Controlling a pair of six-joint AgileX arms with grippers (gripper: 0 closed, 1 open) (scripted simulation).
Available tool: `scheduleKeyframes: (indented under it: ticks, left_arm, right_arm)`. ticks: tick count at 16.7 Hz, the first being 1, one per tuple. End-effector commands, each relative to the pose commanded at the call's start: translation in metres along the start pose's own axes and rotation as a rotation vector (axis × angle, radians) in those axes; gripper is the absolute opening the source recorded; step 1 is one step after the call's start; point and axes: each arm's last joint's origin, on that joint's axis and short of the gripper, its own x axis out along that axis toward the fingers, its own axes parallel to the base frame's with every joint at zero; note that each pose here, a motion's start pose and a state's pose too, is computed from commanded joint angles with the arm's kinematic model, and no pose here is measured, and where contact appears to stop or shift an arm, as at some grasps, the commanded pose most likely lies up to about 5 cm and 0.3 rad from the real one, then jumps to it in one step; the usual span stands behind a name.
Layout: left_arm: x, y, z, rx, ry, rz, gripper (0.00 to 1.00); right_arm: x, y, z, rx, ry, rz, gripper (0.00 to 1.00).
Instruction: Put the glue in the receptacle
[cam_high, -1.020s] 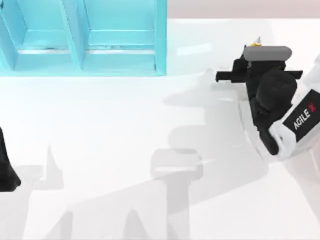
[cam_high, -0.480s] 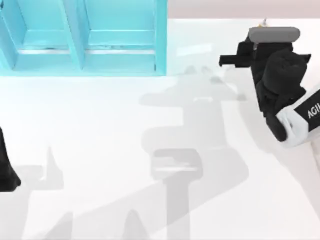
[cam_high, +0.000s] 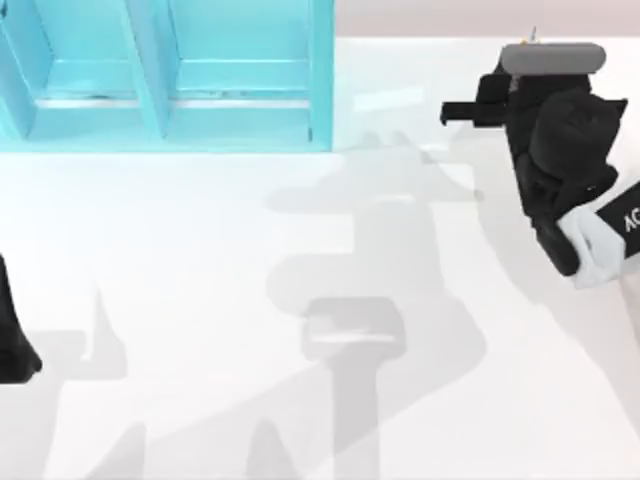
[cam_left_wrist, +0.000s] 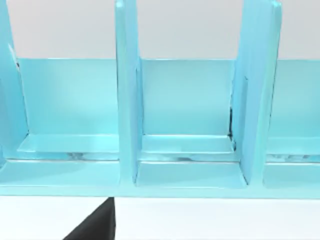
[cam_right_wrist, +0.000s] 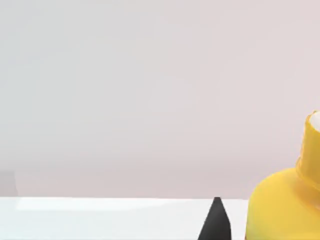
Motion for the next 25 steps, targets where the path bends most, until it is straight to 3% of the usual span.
scheduleKeyframes:
  ticks: [3,6,9,14,20,25]
  left_arm:
    - [0.0,0.0,0.0,0.0,0.0,0.0,1.0]
    - [0.0,0.0,0.0,0.0,0.0,0.0,1.0]
    - [0.0,0.0,0.0,0.0,0.0,0.0,1.0]
    - [0.0,0.0,0.0,0.0,0.0,0.0,1.0]
    - [0.0,0.0,0.0,0.0,0.0,0.0,1.0]
    - [0.0,0.0,0.0,0.0,0.0,0.0,1.0]
  right_arm:
    - [0.006,-0.014,0.013,0.004,-0.051,0.008,0.0]
    - [0.013,-0.042,0.029,0.002,-0.112,0.067,0.0]
    - [0.015,-0.08,0.035,-0.004,-0.137,0.189,0.0]
    - [-0.001,-0.162,0.025,0.0,-0.091,0.455,0.0]
    - [-0.063,-0.277,0.005,0.041,0.011,0.708,0.0]
    - [-0.139,-0.355,-0.005,0.054,0.031,0.794,0.0]
